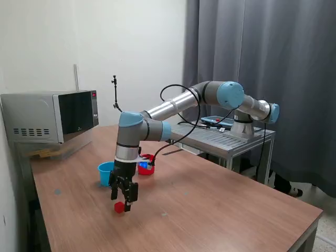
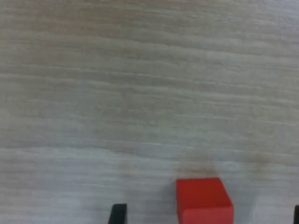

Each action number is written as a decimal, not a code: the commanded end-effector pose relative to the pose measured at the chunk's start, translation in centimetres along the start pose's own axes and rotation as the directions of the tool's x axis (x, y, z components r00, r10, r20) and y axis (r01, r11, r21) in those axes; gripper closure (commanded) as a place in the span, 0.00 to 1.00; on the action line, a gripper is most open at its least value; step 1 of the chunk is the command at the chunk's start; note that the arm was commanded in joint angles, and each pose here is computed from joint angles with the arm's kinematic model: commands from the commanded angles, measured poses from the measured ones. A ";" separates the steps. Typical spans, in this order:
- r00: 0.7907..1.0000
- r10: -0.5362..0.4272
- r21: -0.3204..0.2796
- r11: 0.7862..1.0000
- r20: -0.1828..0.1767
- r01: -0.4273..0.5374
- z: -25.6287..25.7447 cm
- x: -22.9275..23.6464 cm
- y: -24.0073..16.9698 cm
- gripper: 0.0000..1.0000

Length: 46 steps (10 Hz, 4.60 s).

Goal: Place red objects in the red bin, and blue objects in the blue bin.

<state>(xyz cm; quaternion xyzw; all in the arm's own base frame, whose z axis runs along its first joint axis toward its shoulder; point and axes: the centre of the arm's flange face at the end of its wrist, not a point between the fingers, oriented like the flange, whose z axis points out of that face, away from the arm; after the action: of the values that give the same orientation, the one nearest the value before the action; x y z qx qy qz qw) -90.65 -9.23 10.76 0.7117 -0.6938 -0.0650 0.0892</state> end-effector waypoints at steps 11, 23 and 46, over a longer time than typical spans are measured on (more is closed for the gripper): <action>1.000 0.003 0.022 1.000 0.006 -0.003 0.9 -0.1 -0.3 0.00; 1.000 0.002 0.011 1.000 0.007 -0.002 0.4 -0.1 0.1 0.00; 0.932 0.240 0.112 0.954 0.270 -0.278 -18.9 -2.0 -8.7 1.00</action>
<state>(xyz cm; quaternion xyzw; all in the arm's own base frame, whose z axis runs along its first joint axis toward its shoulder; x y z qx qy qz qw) -80.35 -7.04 25.84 0.6167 -0.7815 -0.0892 -0.0306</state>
